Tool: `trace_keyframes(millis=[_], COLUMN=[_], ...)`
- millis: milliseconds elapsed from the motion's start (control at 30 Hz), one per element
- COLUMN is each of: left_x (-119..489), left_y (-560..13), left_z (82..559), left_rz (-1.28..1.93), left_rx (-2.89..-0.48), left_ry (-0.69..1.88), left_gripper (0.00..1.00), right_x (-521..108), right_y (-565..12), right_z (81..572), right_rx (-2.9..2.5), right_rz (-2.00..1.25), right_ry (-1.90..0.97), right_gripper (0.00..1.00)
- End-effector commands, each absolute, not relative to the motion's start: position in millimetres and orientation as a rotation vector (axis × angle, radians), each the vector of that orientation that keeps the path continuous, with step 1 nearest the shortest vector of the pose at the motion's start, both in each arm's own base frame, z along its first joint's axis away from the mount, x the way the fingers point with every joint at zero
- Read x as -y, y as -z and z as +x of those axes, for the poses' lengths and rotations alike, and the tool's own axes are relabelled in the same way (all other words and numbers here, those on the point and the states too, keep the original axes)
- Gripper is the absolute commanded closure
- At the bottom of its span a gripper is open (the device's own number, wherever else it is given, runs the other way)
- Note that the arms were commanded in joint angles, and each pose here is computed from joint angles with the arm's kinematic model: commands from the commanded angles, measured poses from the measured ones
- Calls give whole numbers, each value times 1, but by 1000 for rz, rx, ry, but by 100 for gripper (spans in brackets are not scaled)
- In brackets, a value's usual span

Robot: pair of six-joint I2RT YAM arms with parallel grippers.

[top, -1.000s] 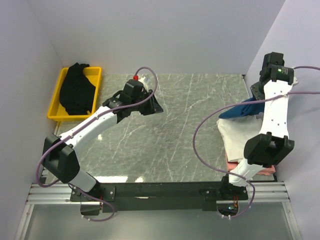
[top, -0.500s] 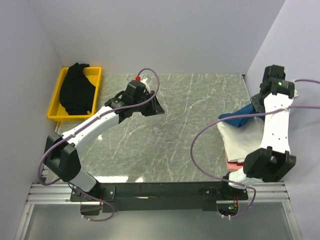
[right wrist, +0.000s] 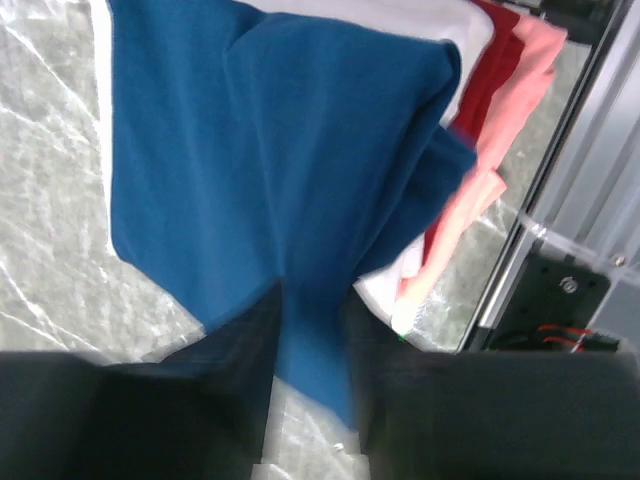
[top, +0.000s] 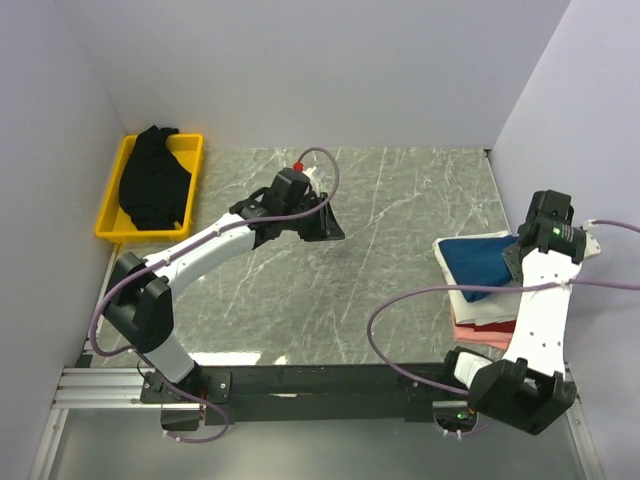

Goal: Fold and stack the t-shirts
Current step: Neatly place the folded tshirt to the corner, then reset both grippers

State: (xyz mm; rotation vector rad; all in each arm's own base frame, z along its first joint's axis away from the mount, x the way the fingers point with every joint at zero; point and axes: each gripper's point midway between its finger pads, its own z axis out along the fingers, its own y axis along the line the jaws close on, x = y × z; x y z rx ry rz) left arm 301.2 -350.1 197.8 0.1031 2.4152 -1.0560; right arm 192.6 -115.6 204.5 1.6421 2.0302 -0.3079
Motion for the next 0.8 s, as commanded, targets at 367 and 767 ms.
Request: trace_keyframes(millis=[367,767], left_x=[355,319], left_y=[-221,-224], left_z=[293,295], left_rz=[176,59], left_rx=[-2318,-2276], left_ry=[1125,977], left_gripper=[69,69], right_x=[84,-39], right_y=[-204,-218], right_z=[220,288], right_rx=[-2121,-2150], right_rz=[1337,864], right_ry=[81,-314], right_gripper=[28,18])
